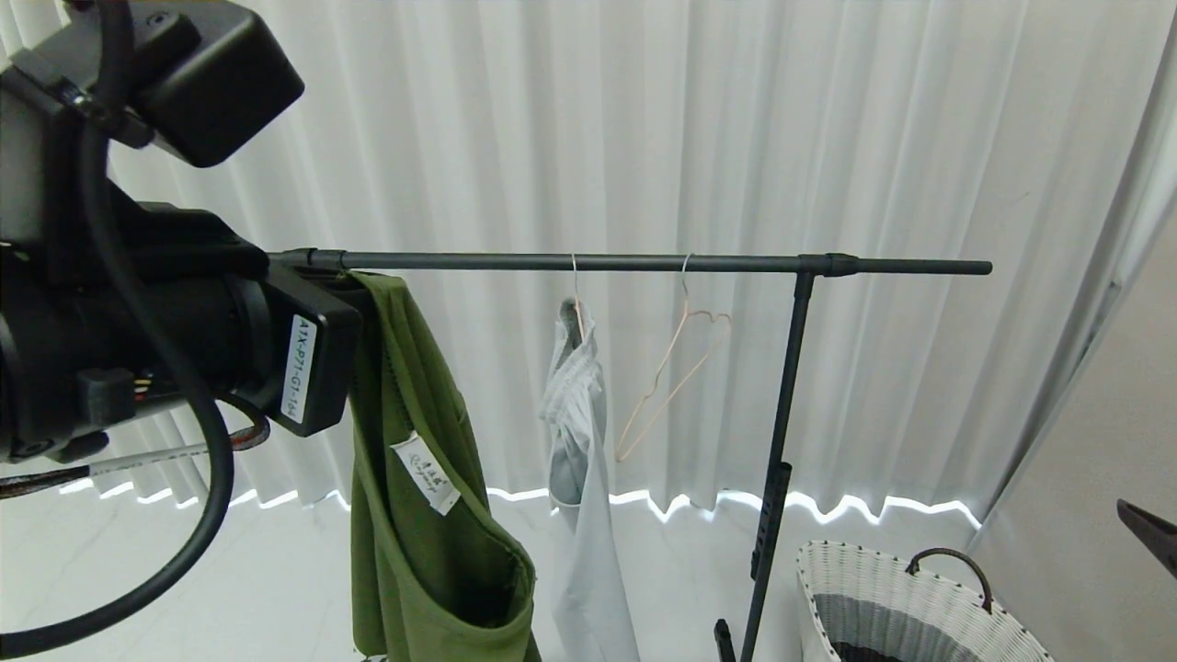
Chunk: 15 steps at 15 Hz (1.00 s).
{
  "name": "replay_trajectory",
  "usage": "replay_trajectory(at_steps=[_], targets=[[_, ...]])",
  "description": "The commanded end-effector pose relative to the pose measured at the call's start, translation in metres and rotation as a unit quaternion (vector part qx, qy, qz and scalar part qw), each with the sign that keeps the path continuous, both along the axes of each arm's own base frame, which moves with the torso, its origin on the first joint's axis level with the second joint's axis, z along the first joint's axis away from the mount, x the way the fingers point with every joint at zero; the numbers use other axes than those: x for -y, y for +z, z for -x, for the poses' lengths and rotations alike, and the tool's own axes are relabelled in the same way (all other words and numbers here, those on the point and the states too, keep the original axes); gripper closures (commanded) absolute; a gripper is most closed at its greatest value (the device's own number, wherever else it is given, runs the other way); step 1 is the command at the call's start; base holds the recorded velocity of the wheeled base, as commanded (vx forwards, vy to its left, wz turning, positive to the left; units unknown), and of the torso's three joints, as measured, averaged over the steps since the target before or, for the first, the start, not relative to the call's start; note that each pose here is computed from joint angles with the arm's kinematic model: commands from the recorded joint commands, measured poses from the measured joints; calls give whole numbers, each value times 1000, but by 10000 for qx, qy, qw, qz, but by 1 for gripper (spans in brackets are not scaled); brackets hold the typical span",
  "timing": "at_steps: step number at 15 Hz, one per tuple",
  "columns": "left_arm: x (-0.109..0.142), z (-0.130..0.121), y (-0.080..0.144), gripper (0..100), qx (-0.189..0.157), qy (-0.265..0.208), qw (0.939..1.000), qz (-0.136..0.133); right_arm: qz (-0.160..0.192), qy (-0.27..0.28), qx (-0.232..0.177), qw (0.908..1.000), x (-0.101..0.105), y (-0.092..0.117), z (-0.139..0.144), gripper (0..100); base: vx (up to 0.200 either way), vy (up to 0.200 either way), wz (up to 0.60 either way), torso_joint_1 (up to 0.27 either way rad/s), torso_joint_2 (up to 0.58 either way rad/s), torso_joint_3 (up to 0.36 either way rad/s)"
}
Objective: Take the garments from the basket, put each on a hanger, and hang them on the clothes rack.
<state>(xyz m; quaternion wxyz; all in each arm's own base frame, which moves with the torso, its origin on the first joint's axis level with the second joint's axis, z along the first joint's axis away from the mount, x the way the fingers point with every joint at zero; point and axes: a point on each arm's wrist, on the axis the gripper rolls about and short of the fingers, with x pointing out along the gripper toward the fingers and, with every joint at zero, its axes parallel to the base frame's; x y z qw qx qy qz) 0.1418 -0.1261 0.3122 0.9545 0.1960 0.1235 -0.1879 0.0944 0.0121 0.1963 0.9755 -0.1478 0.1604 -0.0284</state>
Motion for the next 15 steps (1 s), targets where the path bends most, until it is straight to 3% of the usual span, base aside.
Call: replay_trajectory(at_steps=[1,3,11,15], targets=[[0,-3,-6,100,-90,48,9999,-72,7,-170,-56,9998,3,-2,-1,0,0,0,0,0,0,0],[-3,-5,-11,100,-147,140,9997,-125,27,-206,-117,9997,4,-6,0,0,0,0,0,0,0,0],[-9,-3,-10,100,-114,217,9997,-92,38,-230,-57,9997,5,-5,3,0,0,200,0,5,1,-1],[-8,-4,-14,100,-27,207,9998,-46,22,-228,-63,9997,5,-6,3,0,0,0,0,0,0,0]])
